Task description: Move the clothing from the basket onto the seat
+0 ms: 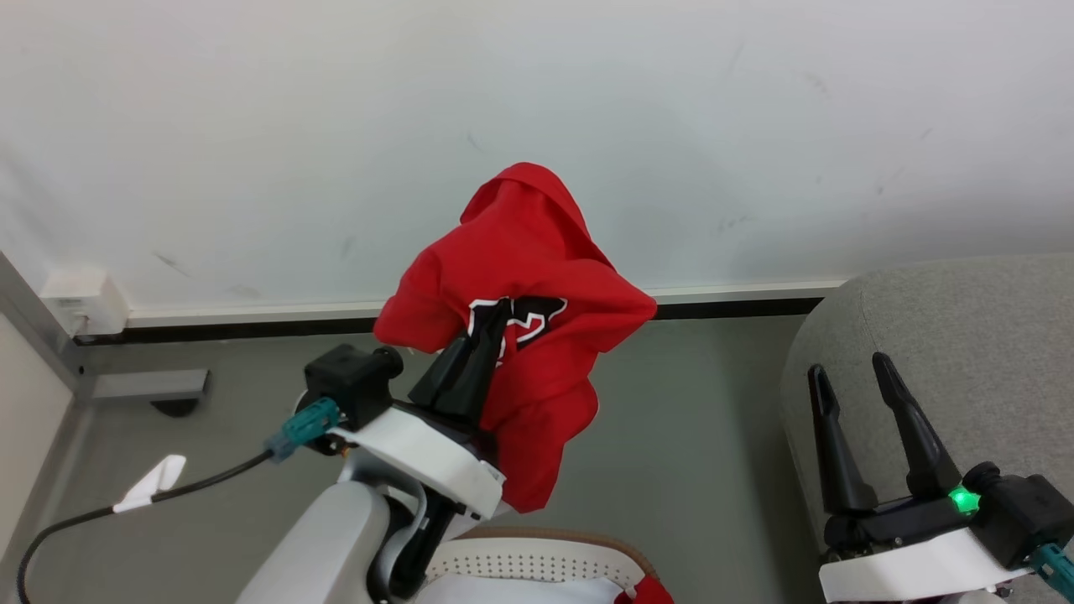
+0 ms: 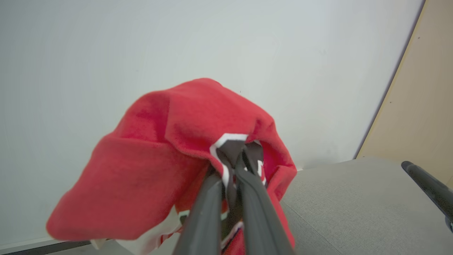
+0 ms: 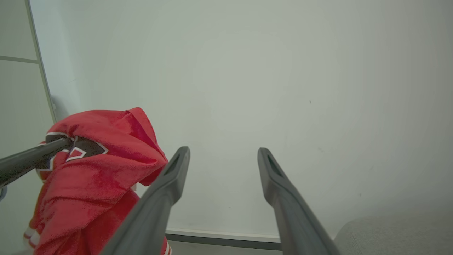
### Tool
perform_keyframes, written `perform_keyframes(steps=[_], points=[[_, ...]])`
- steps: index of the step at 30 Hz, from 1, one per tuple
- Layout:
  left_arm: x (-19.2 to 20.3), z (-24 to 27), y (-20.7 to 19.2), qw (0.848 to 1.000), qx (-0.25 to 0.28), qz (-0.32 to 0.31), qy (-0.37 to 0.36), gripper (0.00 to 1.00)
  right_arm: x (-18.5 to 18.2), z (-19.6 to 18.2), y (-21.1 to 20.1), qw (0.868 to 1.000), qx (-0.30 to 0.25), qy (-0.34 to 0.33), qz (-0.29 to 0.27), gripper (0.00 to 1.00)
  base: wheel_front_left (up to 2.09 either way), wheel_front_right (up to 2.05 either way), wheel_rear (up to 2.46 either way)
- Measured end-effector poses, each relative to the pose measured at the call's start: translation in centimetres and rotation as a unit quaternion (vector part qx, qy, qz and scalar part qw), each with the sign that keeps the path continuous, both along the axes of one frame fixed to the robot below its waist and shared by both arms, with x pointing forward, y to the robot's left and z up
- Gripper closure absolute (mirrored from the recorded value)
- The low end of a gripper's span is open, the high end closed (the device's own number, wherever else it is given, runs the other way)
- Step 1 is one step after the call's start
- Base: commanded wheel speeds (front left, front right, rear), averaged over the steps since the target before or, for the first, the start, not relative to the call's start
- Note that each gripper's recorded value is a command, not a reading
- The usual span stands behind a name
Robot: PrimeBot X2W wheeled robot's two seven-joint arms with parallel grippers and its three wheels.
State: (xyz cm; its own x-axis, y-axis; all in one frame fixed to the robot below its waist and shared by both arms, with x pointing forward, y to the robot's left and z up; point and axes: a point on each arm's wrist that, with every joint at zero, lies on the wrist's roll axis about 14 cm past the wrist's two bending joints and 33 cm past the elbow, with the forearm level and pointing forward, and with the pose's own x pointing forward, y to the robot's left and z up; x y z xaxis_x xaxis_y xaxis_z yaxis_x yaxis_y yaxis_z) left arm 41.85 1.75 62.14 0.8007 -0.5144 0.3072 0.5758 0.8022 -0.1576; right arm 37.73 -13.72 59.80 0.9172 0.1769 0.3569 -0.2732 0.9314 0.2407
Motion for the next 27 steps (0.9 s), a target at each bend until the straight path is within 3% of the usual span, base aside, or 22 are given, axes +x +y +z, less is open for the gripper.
perform_keyframes(steps=[10,15,20,27], points=[[-0.4,1.1,0.7,1.000,0.000,0.007,-0.008,1.00,-0.6,-0.9,2.2,0.999,0.006,0.015,0.037,0.00,0.00,0.00,0.00],[-0.6,1.2,0.9,1.000,0.000,0.009,-0.008,1.00,-1.3,-1.7,5.7,0.995,0.012,0.030,0.098,0.00,0.00,0.00,0.00],[-0.8,1.2,1.2,1.000,0.002,0.013,-0.007,1.00,-2.1,-3.0,10.5,0.983,0.019,0.058,0.174,0.00,0.00,0.00,0.00],[-1.7,1.4,0.4,1.000,0.009,0.000,-0.008,1.00,-3.1,-5.6,16.6,0.953,0.046,0.127,0.273,0.00,0.00,0.00,0.00]])
